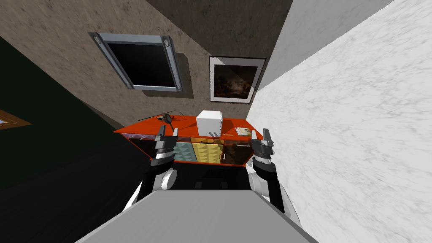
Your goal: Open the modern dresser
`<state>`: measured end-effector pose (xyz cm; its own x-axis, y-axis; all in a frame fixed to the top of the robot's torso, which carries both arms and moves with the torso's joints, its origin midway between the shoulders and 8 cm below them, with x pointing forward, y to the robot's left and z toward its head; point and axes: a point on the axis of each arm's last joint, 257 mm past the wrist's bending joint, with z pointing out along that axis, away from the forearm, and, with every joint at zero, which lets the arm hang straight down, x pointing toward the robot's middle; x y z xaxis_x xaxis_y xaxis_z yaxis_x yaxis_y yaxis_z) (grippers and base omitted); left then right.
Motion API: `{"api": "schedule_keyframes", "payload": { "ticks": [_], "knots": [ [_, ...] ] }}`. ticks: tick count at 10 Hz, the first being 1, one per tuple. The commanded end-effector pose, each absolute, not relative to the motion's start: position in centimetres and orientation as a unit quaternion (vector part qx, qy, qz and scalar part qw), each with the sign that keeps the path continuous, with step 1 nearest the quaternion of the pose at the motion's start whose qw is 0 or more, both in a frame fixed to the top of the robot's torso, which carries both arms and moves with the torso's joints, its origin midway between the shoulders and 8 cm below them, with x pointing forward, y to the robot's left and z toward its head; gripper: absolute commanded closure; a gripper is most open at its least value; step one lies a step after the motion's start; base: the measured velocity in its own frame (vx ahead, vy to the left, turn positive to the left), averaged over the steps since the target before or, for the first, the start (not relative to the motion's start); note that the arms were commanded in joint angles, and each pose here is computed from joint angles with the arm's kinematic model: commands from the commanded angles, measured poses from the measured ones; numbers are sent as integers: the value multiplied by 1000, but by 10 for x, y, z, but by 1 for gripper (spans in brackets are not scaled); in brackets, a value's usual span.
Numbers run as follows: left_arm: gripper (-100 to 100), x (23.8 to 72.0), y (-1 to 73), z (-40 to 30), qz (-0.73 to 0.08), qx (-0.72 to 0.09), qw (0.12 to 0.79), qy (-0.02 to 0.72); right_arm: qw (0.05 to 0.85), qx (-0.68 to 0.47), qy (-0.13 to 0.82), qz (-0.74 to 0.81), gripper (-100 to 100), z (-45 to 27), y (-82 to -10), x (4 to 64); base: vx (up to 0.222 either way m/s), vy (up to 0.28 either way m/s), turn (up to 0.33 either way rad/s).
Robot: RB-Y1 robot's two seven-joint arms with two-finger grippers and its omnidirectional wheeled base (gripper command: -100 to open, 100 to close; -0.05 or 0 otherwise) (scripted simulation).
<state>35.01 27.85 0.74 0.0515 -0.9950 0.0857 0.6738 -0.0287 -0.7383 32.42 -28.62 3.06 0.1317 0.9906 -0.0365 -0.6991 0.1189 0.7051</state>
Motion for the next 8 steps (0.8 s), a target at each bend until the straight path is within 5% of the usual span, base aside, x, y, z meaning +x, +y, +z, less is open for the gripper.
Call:
{"api": "schedule_keyframes", "payload": {
  "ticks": [1,8],
  "knots": [
    [0,350,278,7,-642,-321,650,250,700,276,264,604,0,31,-286,324,0,0,0],
    [0,350,278,8,-642,-320,650,250,700,276,264,604,0,31,-286,324,0,0,0]
  ]
}}
